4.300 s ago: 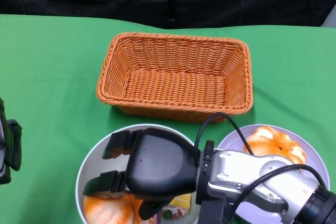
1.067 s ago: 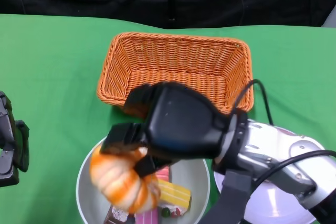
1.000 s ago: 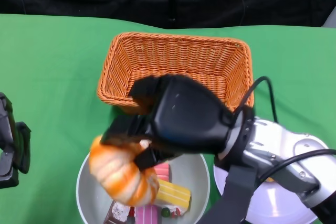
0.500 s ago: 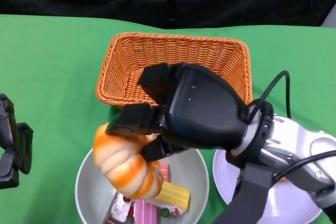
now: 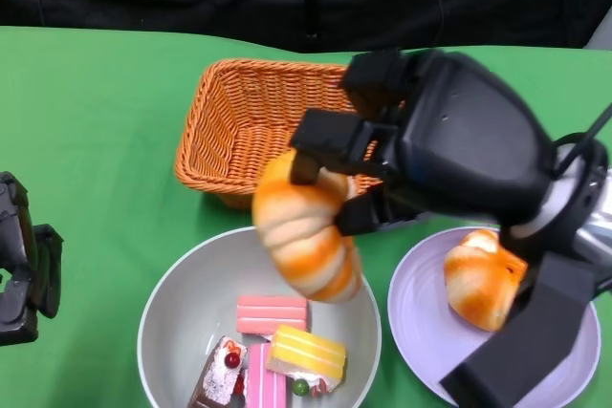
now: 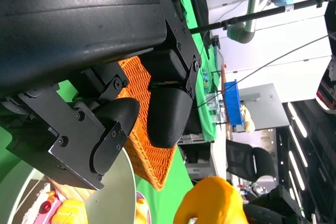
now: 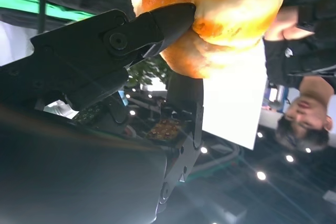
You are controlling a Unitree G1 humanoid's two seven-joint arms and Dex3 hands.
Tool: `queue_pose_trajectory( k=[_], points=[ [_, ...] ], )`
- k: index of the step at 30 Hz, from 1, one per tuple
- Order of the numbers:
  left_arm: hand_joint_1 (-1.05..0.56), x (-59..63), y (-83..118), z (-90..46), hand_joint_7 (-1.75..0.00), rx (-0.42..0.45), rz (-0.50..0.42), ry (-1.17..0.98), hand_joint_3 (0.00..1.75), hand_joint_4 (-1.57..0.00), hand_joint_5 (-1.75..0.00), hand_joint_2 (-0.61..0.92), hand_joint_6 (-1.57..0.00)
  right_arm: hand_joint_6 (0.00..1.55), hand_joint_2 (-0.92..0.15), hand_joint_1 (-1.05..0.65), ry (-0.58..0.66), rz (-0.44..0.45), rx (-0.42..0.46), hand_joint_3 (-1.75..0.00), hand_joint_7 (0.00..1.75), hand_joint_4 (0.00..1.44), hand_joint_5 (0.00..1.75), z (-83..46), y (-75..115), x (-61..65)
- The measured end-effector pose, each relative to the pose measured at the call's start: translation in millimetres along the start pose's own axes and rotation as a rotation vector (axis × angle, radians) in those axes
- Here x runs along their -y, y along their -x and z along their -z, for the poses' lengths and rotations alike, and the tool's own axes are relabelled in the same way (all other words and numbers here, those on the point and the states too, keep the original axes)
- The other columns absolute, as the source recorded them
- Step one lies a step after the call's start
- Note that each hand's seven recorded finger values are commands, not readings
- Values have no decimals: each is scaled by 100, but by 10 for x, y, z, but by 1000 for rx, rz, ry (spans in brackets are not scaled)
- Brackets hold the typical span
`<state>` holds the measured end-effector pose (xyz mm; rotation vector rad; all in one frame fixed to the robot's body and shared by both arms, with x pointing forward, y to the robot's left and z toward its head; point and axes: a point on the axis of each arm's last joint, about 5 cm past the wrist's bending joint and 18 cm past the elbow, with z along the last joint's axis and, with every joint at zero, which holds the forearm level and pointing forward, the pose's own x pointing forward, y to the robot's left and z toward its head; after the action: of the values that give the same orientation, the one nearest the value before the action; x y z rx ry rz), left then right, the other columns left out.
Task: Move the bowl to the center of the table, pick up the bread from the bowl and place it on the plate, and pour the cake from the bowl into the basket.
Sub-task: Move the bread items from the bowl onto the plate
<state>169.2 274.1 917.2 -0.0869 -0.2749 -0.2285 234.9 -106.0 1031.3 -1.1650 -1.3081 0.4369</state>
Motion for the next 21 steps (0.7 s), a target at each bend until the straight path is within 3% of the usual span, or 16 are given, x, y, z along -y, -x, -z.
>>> queue_pose_trajectory(
  k=[2, 5, 6, 7, 9, 13, 21],
  points=[
    [4, 17, 0, -21, -174, -1, -5, -19, 152, -105, -175, 45, -85, 68, -92, -18, 6, 2, -9, -11, 171, 88, 175, 24, 30, 43],
    [5, 38, 10, -45, -175, -10, -13, -33, 152, -105, -175, 45, -85, 66, -90, -15, 32, -5, -6, -14, 174, 88, 175, 68, 82, 95],
    [5, 42, 7, -48, -174, -10, -14, -30, 152, -105, -175, 45, -84, 67, -87, -17, 41, -9, -5, -23, 174, 90, 175, 81, 103, 111],
    [5, 46, 5, -46, -173, -10, -14, -22, 152, -105, -175, 44, -84, 68, -70, -18, 51, -17, -5, -58, 175, 90, 175, 95, 130, 126],
    [5, 52, 8, -33, -172, -7, -20, 5, 153, -105, -175, 44, -85, 69, -57, -19, 65, -37, -12, -83, 175, 91, 175, 116, 185, 144],
    [3, 51, 6, -22, -173, -2, -23, 10, 155, -104, -175, 45, -84, 70, -76, -24, 83, -71, -30, -34, 164, 86, 175, 162, 351, 205],
    [3, 39, 2, -2, -171, 1, -7, 21, 154, -104, -175, 44, -85, 67, -82, -21, 41, -151, -123, -23, 171, 83, 175, 154, 664, 211]
  ],
)
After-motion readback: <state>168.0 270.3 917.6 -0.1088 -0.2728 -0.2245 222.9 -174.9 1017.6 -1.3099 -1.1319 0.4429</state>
